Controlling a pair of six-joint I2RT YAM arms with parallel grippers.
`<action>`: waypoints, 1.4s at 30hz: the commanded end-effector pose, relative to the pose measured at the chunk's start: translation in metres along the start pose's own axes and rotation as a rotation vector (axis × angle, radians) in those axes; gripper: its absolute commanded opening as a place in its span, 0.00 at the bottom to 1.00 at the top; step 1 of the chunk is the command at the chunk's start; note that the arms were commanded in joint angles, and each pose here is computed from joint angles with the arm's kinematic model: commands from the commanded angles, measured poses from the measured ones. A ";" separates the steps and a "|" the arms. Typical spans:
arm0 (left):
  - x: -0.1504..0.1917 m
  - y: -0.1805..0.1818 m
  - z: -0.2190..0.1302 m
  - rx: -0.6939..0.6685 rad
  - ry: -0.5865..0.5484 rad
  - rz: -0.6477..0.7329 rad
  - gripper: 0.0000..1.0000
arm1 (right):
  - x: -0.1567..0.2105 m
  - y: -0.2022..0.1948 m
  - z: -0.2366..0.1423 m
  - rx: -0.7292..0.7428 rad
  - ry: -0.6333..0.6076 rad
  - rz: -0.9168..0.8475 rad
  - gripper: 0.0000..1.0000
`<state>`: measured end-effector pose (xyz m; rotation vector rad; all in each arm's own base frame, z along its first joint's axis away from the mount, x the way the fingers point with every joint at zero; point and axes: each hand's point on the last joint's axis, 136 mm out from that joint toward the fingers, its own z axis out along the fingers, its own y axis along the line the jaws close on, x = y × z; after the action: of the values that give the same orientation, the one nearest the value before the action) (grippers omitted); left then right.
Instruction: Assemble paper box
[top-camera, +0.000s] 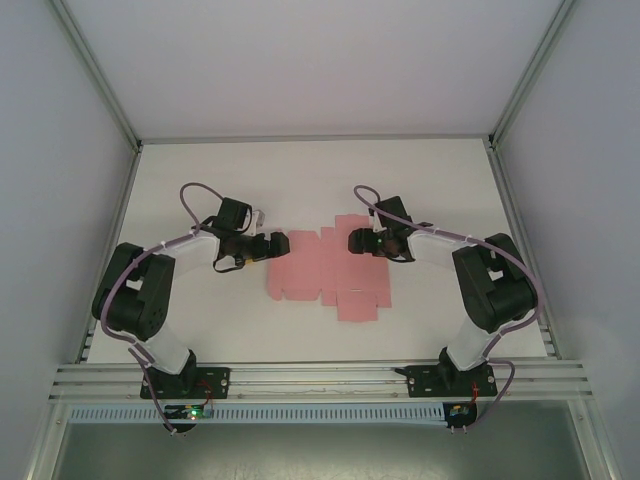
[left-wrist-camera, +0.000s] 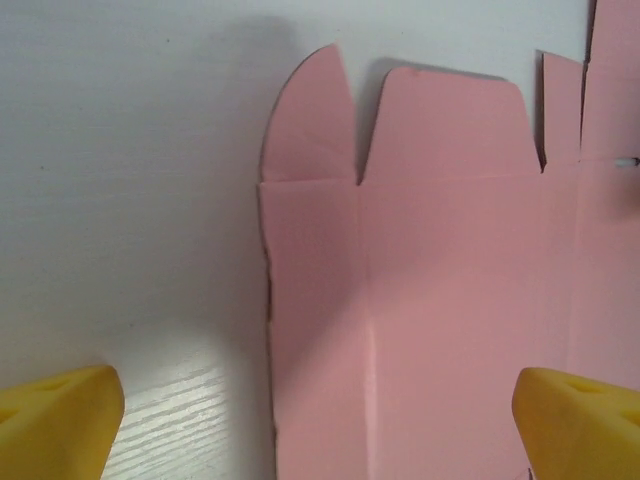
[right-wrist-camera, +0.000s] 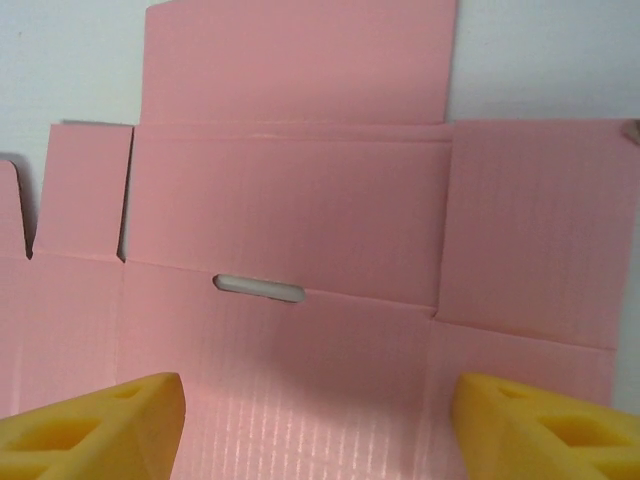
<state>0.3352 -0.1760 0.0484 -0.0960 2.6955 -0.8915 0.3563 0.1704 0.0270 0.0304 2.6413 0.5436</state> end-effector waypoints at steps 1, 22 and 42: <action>0.000 -0.021 0.008 0.107 0.026 -0.008 1.00 | 0.027 -0.016 0.015 -0.002 0.069 0.078 0.73; -0.011 -0.077 0.001 0.373 -0.013 0.054 0.38 | 0.042 -0.022 0.025 -0.043 0.074 0.107 0.72; -0.053 -0.176 -0.112 0.628 -0.367 0.412 0.00 | -0.083 0.006 -0.154 -0.518 -0.480 0.004 0.89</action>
<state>0.3489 -0.2413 0.1950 0.2777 2.1097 -1.3436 0.3736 0.1045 0.1637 0.0550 2.0806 0.9378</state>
